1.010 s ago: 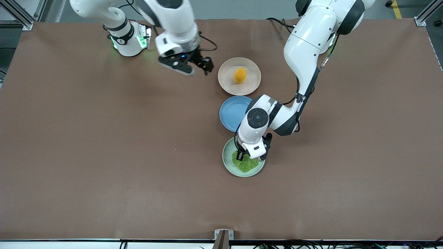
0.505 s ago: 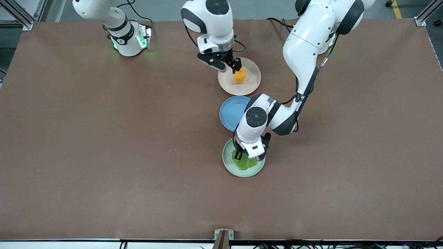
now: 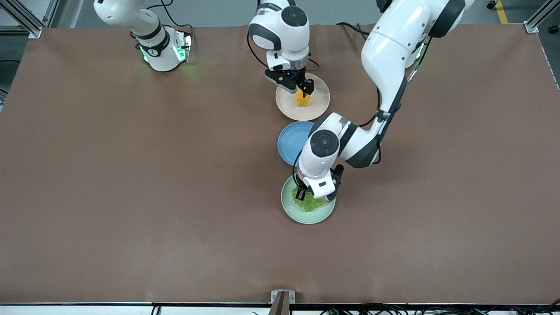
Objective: Pick lemon and lettuce from plates
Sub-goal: 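Grasp the lettuce with the left gripper while the right gripper reaches the lemon, then carry the lettuce aside with the left gripper while the right gripper lifts the lemon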
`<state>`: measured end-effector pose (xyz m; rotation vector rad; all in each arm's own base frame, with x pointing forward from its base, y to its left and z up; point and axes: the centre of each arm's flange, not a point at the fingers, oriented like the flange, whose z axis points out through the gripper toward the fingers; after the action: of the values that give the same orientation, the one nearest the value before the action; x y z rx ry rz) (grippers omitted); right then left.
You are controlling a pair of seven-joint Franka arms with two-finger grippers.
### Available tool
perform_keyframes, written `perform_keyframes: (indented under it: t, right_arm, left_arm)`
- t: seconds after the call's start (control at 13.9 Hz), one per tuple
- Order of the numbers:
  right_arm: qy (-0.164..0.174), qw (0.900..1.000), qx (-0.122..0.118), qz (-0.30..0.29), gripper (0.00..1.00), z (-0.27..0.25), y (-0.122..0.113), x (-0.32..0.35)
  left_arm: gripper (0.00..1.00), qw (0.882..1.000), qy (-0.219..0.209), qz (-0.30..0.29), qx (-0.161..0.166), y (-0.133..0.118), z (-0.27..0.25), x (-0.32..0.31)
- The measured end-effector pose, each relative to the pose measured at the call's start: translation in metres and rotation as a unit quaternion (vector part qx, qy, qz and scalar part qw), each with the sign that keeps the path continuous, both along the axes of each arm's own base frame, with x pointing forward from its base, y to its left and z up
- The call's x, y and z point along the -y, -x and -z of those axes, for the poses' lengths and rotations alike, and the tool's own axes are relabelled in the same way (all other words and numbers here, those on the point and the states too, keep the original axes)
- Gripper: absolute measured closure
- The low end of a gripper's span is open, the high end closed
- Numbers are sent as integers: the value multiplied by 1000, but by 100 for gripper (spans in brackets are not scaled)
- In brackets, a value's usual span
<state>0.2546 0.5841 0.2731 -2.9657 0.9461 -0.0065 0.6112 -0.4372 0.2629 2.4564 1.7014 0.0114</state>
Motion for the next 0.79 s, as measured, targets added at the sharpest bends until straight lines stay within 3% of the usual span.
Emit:
perform_keyframes:
  t: [0.22, 0.51, 0.79]
  right_arm:
    - [1, 1000, 1, -5, 0, 26, 3, -20]
    - [3, 1000, 11, -17, 0, 49, 5, -28]
    - [10, 999, 13, -28, 5, 57, 12, -30]
  left_arm:
    - [95, 1000, -11, -22, -14, -13, -43, -34]
    - [95, 996, -26, -79, -33, -24, -85, -139]
    - [95, 996, -41, -66, -49, 3, -86, -232]
